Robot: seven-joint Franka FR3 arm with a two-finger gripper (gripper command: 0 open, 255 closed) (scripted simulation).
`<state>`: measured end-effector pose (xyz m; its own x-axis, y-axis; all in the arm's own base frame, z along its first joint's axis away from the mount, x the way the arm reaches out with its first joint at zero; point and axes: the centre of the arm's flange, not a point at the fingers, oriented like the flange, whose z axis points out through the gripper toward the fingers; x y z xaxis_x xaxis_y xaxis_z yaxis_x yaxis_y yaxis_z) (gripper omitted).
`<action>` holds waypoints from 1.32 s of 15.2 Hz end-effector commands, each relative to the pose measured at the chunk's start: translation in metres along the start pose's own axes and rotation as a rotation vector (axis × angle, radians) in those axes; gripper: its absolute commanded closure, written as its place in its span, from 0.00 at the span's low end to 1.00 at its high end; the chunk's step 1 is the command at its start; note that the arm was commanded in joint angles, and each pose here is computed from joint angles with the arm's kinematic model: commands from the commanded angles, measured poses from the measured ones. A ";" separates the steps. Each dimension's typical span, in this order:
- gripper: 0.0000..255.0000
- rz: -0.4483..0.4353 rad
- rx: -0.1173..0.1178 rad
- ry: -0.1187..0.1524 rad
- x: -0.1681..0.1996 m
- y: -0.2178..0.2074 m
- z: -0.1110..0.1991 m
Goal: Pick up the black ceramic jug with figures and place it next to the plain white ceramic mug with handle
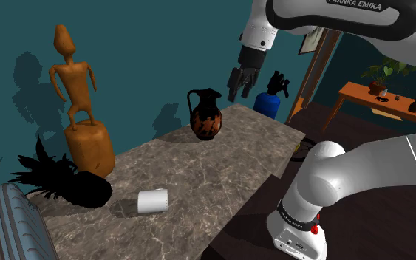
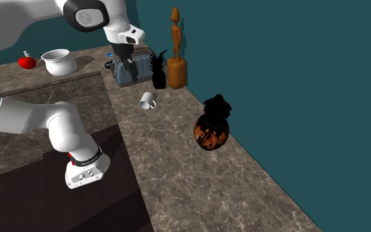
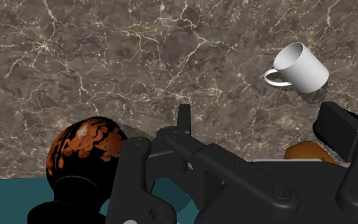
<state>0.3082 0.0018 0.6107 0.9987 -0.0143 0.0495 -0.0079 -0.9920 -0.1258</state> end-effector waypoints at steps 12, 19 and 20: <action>0.00 0.035 -0.125 -0.067 0.133 0.049 0.039; 0.00 0.057 -0.204 -0.109 0.216 0.085 0.065; 0.00 0.060 -0.215 -0.115 0.227 0.091 0.069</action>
<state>0.5264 -0.0762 0.5470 0.9958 -0.0686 -0.0603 -0.0639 -0.9950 0.0772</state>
